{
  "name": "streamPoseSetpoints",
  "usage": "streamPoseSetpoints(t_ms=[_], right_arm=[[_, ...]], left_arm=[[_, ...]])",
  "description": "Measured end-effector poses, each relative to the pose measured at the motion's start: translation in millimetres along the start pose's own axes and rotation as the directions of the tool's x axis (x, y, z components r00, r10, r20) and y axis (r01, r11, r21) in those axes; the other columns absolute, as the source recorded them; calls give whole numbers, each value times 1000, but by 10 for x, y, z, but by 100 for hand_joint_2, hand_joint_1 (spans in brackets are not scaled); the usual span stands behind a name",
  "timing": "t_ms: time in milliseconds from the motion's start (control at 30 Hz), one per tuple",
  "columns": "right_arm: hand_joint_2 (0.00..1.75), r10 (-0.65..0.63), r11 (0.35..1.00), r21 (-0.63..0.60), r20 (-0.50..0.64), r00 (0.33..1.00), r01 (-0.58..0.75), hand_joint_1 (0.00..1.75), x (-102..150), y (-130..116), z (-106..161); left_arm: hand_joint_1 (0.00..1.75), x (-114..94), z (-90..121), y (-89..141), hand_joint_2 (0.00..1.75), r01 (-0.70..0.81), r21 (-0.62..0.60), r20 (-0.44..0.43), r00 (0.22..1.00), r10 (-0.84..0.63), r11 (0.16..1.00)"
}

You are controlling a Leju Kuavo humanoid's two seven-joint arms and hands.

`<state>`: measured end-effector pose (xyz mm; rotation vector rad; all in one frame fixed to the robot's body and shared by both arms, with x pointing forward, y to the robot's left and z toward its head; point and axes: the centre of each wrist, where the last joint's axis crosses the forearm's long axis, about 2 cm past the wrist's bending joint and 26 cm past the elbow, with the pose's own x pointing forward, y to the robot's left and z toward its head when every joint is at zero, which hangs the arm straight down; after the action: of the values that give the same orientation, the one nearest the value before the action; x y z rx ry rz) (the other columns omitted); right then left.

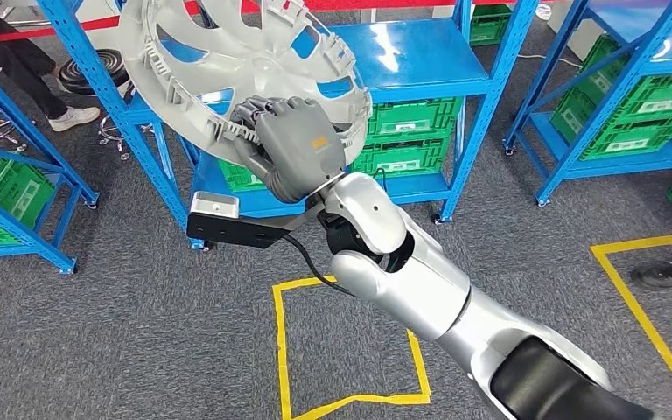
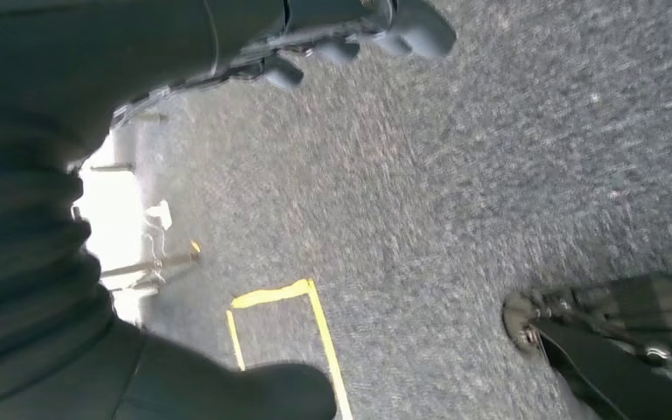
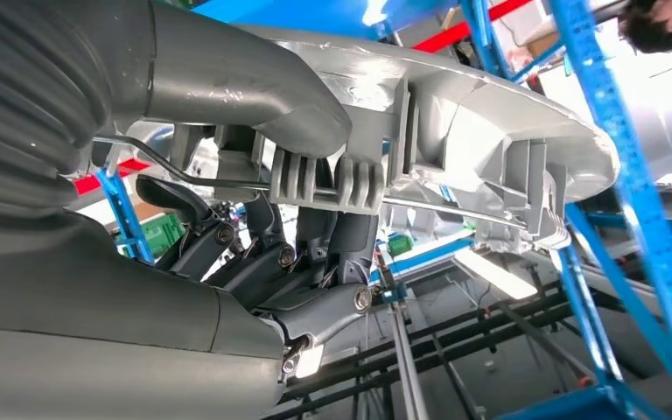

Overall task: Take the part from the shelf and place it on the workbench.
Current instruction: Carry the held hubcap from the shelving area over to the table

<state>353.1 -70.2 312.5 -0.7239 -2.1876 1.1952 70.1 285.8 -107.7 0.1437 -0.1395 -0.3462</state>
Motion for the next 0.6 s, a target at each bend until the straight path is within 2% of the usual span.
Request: streamPoseSetpoints(t_ms=[600], right_arm=[[175, -6, 1000, 4, 21, 1000, 6, 175, 97, -25, -75]], left_arm=[[0, -41, -2, 3, 175, -18, -2, 5, 1000, 18, 1000]])
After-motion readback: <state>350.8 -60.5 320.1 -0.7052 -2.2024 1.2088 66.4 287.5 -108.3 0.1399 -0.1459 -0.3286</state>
